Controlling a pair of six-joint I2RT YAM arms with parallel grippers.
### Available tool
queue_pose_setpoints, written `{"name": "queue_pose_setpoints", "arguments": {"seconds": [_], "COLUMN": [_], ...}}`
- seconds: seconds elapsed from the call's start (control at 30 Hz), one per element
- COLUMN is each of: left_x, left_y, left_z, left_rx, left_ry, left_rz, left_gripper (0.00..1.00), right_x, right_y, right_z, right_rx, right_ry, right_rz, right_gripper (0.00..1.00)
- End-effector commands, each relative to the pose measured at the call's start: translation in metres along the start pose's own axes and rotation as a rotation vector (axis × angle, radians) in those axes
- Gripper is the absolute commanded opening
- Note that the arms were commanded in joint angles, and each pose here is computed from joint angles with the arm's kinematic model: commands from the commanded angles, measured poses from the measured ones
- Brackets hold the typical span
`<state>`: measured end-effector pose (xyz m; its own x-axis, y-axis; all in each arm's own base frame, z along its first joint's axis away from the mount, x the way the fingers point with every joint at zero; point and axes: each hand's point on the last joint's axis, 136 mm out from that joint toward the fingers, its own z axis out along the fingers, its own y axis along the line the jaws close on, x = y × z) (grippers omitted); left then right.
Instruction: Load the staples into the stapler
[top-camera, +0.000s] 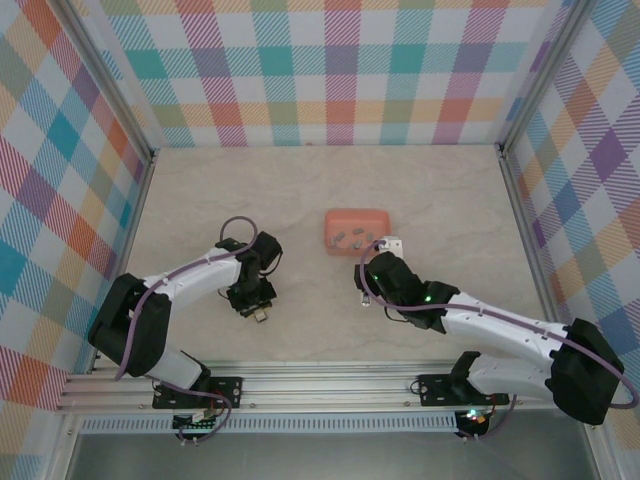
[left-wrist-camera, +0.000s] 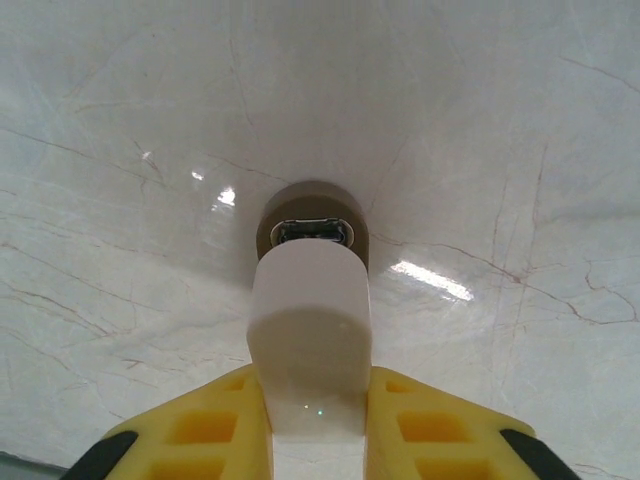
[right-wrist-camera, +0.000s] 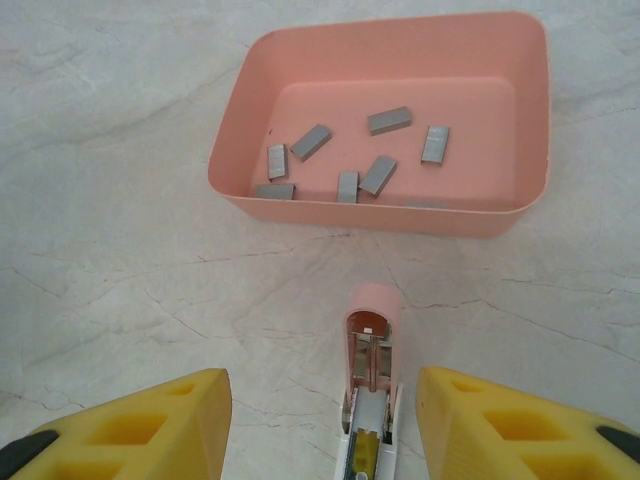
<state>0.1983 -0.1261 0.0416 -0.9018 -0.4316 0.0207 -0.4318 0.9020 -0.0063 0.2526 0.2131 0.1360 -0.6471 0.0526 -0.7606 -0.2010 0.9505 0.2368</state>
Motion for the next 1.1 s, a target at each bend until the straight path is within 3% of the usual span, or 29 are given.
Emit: {"name": "queue_pose_setpoints", "arguments": {"seconds": [0.0,0.23,0.47,0.7,0.9,1.07], "left_x": [-0.008,-0.024,-0.034,-0.013,0.026,0.040], "left_y": [0.001,-0.034,-0.091,-0.138,-0.153,-0.154], "left_z": [-0.012,-0.042,-0.085,-0.124,-0.155,-0.165], "left_rx": [-0.008,0.146,0.396,0.660,0.891,0.951], "left_ry": [-0.040,-0.135,-0.276,-0.359,-0.385,-0.373], "left_rz": [0.054,0.240,0.577,0.987,1.338,1.514], "left_gripper": [0.19,0.14,0.02,0.00,0.00,0.00], "right_x": [-0.002,-0.017,-0.031,-0.035,-0.033,-0.035], "right_y": [0.004,0.012,0.049,0.077,0.083,0.082], "right_z": [-0.003,-0.014,-0.033,-0.046,-0.055,-0.071], "right_rx": [-0.027,-0.084,-0.289,-0.439,-0.571,-0.699], "right_ry": [-0.020,-0.086,-0.146,-0.186,-0.203,-0.224], "right_rz": [-0.013,-0.043,-0.230,-0.376,-0.451,-0.506], "right_gripper": [0.52,0.53,0.54,0.56,0.59,0.60]}}
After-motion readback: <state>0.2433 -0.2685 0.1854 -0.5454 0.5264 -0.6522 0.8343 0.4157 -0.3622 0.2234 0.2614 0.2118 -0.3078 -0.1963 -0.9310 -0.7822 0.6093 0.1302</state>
